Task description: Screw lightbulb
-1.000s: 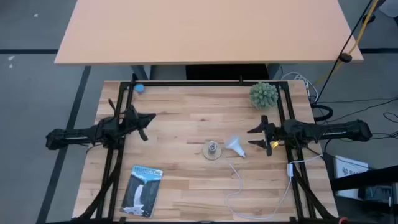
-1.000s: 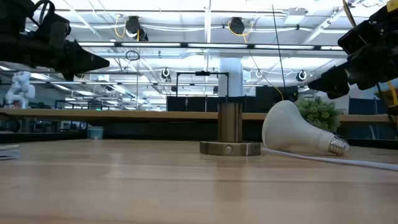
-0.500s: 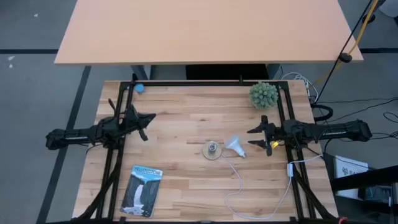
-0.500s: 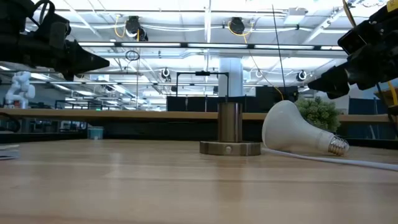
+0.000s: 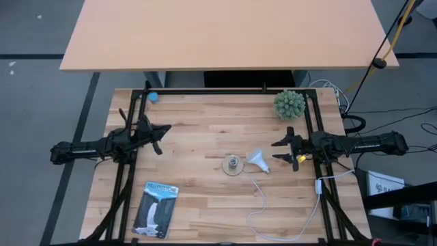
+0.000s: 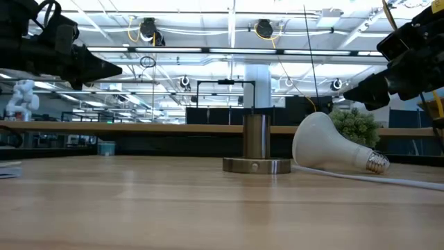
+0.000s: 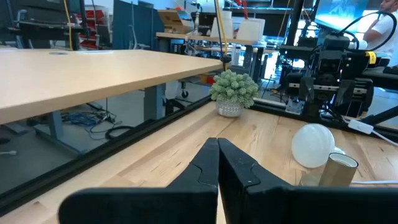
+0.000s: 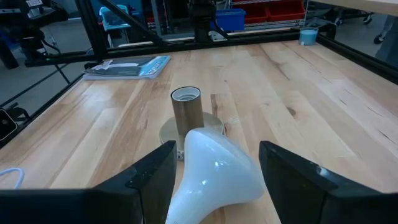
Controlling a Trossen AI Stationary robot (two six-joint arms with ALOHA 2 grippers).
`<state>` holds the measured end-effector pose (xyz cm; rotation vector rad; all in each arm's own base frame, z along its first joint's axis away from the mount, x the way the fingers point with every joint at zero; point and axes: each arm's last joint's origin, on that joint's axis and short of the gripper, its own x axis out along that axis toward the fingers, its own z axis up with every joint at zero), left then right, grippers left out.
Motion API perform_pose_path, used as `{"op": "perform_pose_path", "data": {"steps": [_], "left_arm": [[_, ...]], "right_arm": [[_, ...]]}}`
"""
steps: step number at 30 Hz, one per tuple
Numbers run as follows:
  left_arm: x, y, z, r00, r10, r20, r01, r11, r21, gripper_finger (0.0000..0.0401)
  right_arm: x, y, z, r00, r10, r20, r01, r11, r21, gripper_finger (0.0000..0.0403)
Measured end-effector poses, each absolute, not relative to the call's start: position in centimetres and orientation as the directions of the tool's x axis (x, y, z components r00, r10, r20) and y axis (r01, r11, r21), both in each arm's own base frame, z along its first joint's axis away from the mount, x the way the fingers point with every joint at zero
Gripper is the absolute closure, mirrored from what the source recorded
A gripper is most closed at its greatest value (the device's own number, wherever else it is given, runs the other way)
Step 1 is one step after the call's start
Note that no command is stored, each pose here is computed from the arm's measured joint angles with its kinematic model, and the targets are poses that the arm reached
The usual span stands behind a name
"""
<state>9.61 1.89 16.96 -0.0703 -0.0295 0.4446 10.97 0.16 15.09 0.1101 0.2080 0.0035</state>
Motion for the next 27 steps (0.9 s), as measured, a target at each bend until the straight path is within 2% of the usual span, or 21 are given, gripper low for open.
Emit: {"op": "perform_pose_path", "data": {"steps": [27], "left_arm": [[9.61,1.89,16.97,0.902,0.431,0.013,-0.429,0.900,-0.075,0.0401]], "right_arm": [[10.97,0.16,15.09,0.978,0.015,-0.206,0.008,0.994,0.109,0.0183]]}}
